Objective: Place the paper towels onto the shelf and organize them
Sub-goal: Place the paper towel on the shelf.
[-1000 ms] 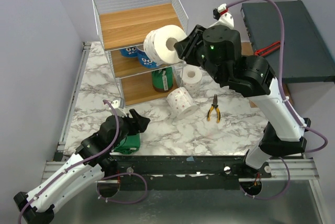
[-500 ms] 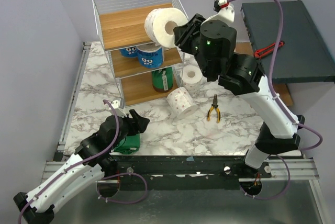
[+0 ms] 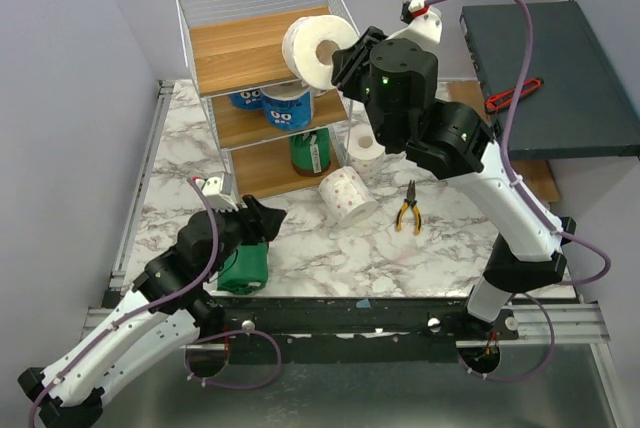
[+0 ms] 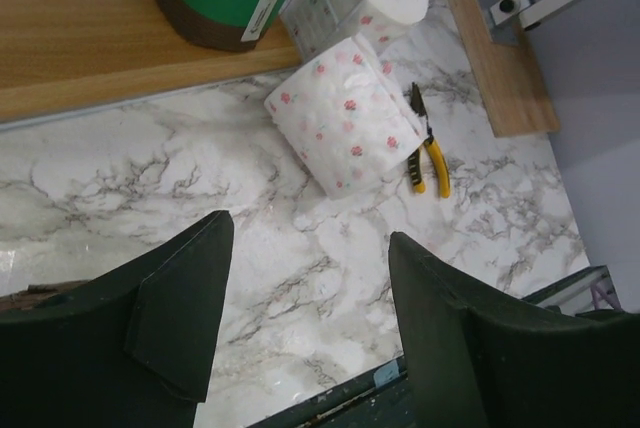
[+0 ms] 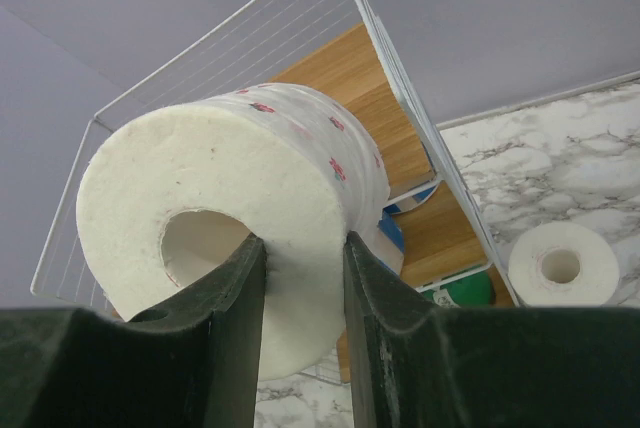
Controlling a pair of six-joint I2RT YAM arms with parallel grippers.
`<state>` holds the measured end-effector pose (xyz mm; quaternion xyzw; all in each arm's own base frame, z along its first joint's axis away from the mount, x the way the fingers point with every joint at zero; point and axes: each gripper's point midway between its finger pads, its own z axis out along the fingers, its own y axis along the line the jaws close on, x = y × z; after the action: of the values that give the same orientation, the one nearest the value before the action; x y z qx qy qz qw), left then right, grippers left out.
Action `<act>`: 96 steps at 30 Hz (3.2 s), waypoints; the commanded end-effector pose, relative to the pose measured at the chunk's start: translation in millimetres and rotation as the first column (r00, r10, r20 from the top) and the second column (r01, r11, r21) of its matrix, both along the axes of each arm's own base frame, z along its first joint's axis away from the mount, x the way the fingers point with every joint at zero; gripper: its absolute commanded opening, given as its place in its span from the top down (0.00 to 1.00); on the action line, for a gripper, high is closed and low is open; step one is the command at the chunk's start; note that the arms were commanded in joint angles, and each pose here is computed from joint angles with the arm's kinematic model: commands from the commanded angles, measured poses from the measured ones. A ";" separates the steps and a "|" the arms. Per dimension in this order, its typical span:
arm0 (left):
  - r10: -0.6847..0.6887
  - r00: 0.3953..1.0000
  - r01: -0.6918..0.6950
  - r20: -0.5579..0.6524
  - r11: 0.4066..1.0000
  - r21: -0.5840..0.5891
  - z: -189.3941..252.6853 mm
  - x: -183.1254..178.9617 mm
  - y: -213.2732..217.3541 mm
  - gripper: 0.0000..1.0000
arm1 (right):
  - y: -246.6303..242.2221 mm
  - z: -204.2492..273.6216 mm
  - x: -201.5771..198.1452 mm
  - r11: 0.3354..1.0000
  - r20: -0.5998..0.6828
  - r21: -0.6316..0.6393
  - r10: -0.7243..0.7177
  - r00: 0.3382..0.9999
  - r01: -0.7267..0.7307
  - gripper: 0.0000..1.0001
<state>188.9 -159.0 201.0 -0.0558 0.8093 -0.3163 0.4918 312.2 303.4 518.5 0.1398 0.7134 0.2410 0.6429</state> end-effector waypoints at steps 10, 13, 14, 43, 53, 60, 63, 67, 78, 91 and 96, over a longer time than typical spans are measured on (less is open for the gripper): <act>0.044 0.887 -0.024 0.460 0.999 -0.048 150.3 19.8 11.3 0.27 | -0.1 -0.9 24.9 0.998 0.008 0.053 -0.035 0.999 0.034 0.92; 0.029 0.831 -0.018 0.555 1.000 -0.026 176.1 21.7 9.8 0.20 | -1.1 -2.8 28.6 0.998 0.003 0.058 -0.034 0.999 0.034 0.90; 0.020 0.808 -0.013 0.589 1.000 -0.017 184.8 22.6 7.9 0.14 | -0.9 -2.9 29.2 0.998 0.003 0.060 -0.032 0.999 0.032 0.90; -0.263 0.260 -0.202 0.929 0.926 0.319 294.9 71.2 -62.1 0.01 | 10.8 -14.6 34.0 0.999 -0.011 0.037 0.001 1.000 -0.001 0.78; -0.229 0.228 -0.215 0.946 0.936 0.278 306.3 89.4 -78.8 0.01 | 8.0 -19.7 33.8 1.000 -0.018 0.019 0.001 1.000 -0.001 0.77; -0.196 0.252 -0.230 0.948 0.939 0.255 309.3 106.8 -87.0 0.01 | 9.8 -21.2 33.3 1.000 -0.020 0.018 0.019 1.000 -0.019 0.76; -0.187 0.249 -0.234 0.950 0.940 0.247 313.5 111.0 -90.1 0.01 | 10.7 -22.3 33.6 1.000 -0.021 0.015 0.021 1.000 -0.021 0.76; -0.181 0.260 -0.243 0.948 0.938 0.246 313.9 117.6 -92.9 0.01 | 11.4 -22.6 33.1 1.000 -0.021 0.010 0.028 0.999 -0.027 0.74; -0.147 0.297 -0.305 0.944 0.922 0.239 311.6 137.6 -92.5 0.01 | 10.0 -22.8 32.4 0.999 -0.019 -0.007 0.032 0.999 -0.032 0.56; -0.123 0.313 -0.338 0.942 0.912 0.232 307.7 144.3 -86.7 0.01 | 4.8 -7.9 30.3 0.999 0.019 0.002 0.033 0.999 -0.033 0.35; -0.117 0.320 -0.348 0.940 0.909 0.232 308.1 148.1 -84.9 0.01 | 2.1 -3.5 29.5 1.000 0.030 -0.001 0.029 0.999 -0.029 0.22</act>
<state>333.0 -251.4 498.9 0.1986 0.4154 -0.0914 0.8830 342.3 302.9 518.9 0.1420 0.7003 0.2594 0.6497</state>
